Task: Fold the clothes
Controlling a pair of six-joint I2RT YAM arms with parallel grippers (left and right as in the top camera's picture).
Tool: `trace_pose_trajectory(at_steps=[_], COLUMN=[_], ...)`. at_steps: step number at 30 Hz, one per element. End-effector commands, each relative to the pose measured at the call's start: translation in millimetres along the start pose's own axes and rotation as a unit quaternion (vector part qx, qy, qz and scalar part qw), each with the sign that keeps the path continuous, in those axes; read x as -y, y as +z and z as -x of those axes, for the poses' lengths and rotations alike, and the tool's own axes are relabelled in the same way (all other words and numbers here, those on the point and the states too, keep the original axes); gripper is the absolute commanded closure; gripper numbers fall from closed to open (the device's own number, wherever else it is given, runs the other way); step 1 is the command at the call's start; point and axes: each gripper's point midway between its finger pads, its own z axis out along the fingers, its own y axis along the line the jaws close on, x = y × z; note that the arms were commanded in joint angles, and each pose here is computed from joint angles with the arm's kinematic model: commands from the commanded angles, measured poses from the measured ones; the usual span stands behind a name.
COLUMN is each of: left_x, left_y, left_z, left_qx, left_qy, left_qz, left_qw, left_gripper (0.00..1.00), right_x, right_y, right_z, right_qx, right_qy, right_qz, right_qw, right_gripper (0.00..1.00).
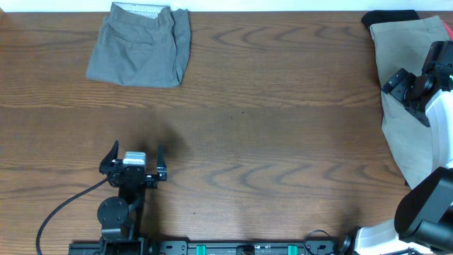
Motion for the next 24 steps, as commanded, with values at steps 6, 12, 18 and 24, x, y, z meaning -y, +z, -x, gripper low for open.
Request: trace_pose_trajectory(at_steps=[6,12,18,24], left_x=[-8.3,-8.2,-8.2,-8.2], left_y=[0.7,0.8,0.8,0.8], left_z=[-17.2,-17.2,-17.2,-17.2], left_qx=[-0.023,-0.023,-0.023,-0.023], left_qy=[-0.1,-0.121,-0.121,-0.121], left_qz=[0.029,0.029,0.029,0.029], left_qw=[0.994,0.992,0.992,0.992], left_gripper=[0.02,0.02,0.02,0.02], right_x=[3.4,3.5,3.5,3.5], right_y=[-5.9,-5.9,-5.9,-5.9], right_z=[4.6,4.6,4.6,4.6], right_qx=[0.011,0.011,0.011,0.011], right_qy=[0.0,0.0,0.0,0.0], right_qz=[-0.004,-0.004,-0.004,-0.004], right_qw=[1.0,1.0,1.0,1.0], right_gripper=[0.01,0.01,0.01,0.01])
